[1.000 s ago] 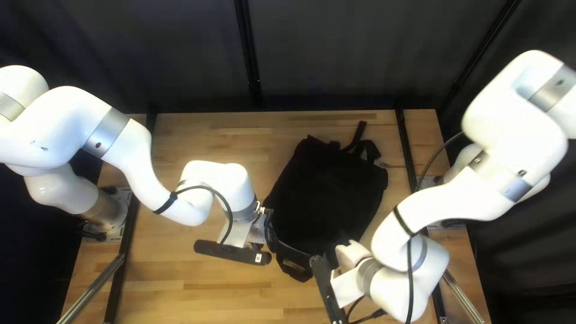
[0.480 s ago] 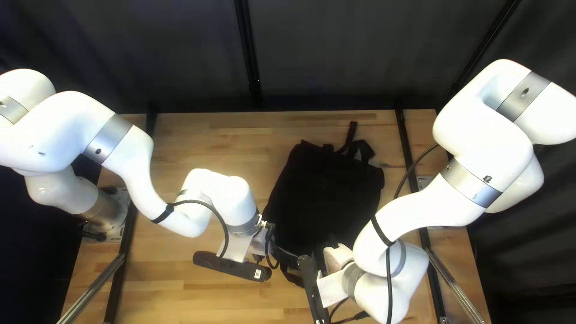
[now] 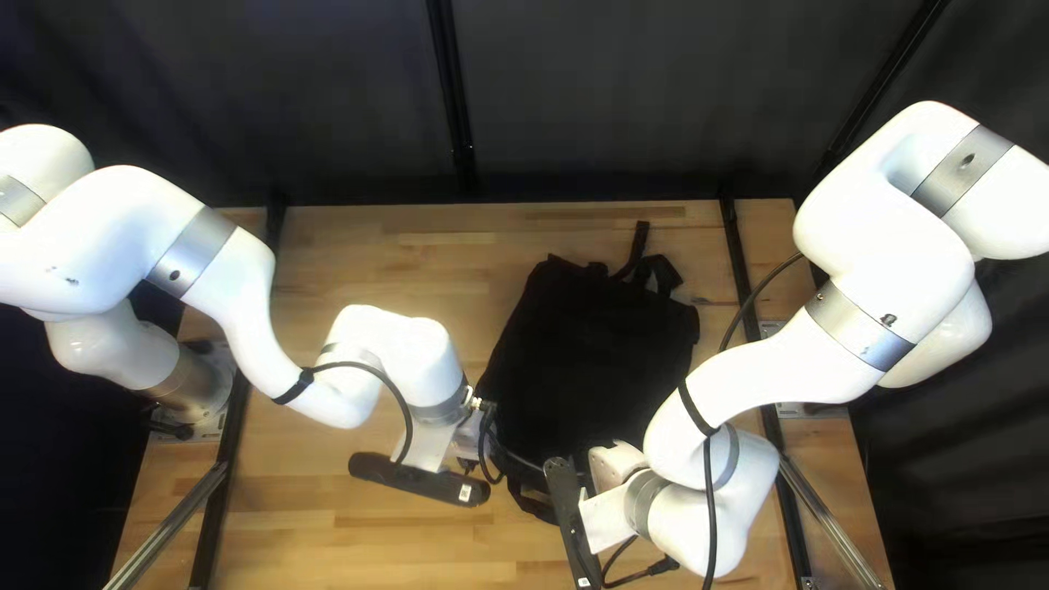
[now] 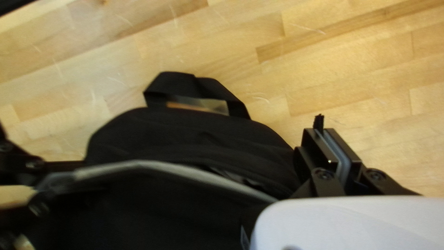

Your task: Remove a lunch box from a kids backpack

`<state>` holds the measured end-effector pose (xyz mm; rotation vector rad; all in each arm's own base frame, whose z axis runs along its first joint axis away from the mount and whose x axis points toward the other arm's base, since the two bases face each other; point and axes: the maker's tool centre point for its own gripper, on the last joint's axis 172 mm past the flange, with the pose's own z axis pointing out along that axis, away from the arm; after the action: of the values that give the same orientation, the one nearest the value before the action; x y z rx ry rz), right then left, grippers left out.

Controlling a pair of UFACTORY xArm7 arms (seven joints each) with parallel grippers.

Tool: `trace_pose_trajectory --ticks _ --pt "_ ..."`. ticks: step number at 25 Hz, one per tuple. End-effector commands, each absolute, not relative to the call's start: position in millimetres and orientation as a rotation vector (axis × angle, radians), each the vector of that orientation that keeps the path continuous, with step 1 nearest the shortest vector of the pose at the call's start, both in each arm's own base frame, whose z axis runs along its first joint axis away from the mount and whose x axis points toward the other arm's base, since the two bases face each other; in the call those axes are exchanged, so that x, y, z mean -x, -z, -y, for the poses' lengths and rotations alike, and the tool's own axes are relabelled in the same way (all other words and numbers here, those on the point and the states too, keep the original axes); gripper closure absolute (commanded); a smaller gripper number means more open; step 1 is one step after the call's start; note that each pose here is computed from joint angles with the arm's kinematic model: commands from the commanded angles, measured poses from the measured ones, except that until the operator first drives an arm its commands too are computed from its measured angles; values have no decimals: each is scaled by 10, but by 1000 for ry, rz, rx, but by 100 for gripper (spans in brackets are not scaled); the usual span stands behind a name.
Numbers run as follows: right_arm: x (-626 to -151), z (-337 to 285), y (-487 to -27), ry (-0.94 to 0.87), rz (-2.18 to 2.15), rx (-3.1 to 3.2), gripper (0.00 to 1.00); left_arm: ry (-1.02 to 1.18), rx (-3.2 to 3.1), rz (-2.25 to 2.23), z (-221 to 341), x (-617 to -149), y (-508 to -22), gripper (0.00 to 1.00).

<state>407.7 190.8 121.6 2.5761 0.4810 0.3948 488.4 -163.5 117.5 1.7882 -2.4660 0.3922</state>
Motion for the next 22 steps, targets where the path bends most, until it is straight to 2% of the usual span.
trace_pose_trajectory --ticks 1,22 --pt "-4073 -1927 -1237 -398 -504 -2582 100 -406 -1814 2441 1446 -4803 -1169 100" --pt "-4093 -2047 -1348 -422 -601 -2567 100 -460 -1825 2367 929 -4809 -1066 100"
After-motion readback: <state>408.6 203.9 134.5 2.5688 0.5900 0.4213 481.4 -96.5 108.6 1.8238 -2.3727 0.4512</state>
